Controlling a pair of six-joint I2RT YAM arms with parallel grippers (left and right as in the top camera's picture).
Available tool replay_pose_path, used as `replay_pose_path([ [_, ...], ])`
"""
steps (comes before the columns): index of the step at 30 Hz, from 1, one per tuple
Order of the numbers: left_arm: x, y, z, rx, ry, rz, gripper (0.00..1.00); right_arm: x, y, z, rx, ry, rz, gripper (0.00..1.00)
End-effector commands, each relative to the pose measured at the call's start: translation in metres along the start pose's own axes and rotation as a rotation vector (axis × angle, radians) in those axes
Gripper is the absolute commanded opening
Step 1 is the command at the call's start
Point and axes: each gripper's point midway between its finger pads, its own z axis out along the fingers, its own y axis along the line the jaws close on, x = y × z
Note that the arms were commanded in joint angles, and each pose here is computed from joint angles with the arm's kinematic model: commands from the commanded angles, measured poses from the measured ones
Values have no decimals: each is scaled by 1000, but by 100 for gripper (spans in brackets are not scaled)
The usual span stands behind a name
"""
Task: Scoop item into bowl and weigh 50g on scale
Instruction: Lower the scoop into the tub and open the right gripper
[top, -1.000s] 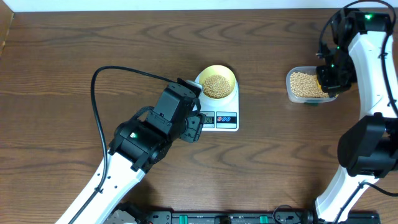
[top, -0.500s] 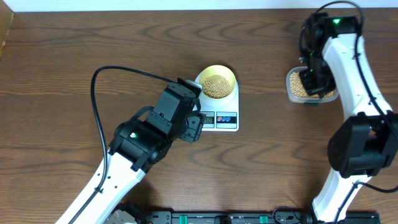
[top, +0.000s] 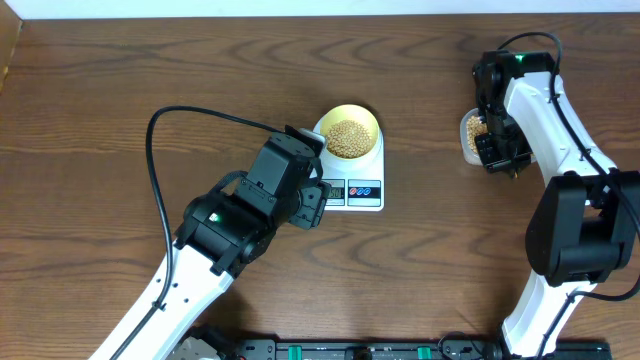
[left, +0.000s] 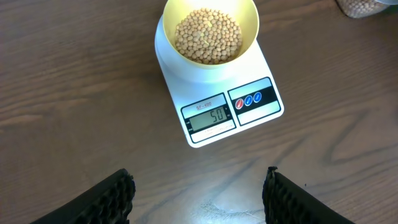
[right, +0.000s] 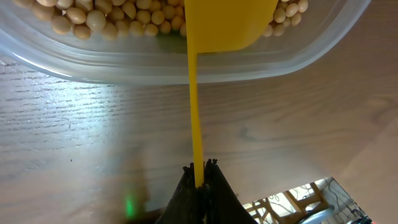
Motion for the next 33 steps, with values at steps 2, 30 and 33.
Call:
replay_pose_path([
  [2, -10, 2, -8, -6, -33, -11, 69, 2, -1, -7, 12, -24, 18, 45],
  [30, -10, 2, -8, -6, -33, -11, 69, 45, -4, -199, -331, -664, 51, 99],
  [33, -10, 2, -8, -6, -33, -11, 69, 69, -5, -220, -371, -746, 69, 99],
])
